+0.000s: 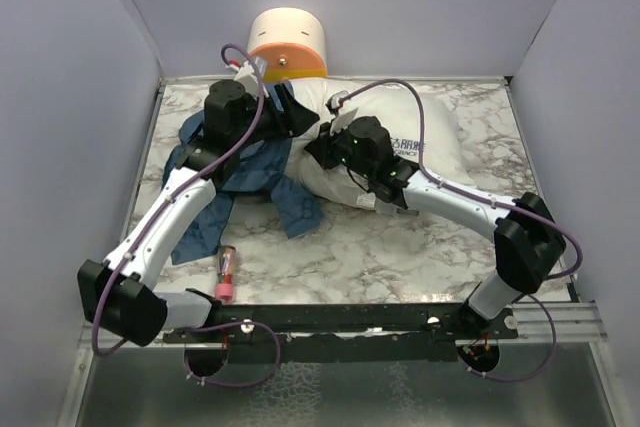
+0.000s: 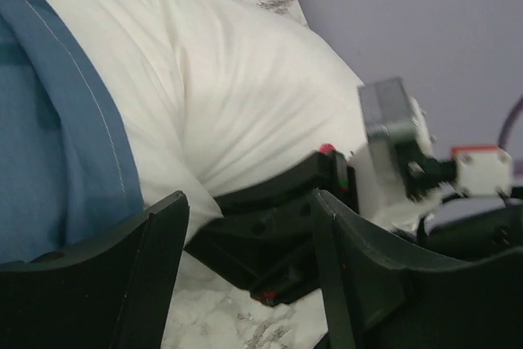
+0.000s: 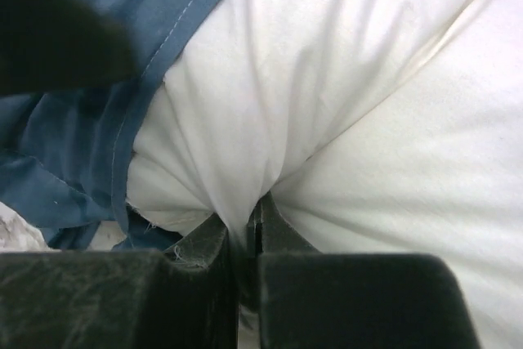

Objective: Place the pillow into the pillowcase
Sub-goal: Stuff the pillow into the pillowcase.

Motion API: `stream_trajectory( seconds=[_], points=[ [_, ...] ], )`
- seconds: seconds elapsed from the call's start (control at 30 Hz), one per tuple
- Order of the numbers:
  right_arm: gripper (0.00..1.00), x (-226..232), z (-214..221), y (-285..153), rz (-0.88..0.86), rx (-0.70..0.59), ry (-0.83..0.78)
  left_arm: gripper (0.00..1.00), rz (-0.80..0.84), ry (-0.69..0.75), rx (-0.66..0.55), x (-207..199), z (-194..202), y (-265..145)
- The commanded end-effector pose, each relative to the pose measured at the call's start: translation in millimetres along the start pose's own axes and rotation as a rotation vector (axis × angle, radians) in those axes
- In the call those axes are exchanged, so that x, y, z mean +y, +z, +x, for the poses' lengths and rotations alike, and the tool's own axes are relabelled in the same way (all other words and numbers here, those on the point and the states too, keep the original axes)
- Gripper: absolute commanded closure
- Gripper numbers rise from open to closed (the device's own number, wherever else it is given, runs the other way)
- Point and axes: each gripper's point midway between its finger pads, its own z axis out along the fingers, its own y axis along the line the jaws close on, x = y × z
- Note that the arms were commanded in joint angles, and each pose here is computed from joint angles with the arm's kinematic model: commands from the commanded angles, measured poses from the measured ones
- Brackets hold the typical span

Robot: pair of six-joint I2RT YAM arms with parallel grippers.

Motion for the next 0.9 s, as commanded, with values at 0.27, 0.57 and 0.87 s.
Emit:
stream_trajectory(
  seconds=[0.27, 0.57, 0.87],
  points=[
    [0.99, 6, -53, 40, -0.011, -0.112, 0.114, 0.35, -0.143, -0.127, -0.056, 16, 53, -112],
    [0.99, 9, -57, 43, -0.029, -0.107, 0.118, 0.23, -0.263, -0.063, -0.127, 95, 104, -98],
    [0.99, 11, -52, 43, -0.042, -0.085, 0.131, 0.19, -0.279, 0.083, -0.183, 128, 98, -55]
  ],
)
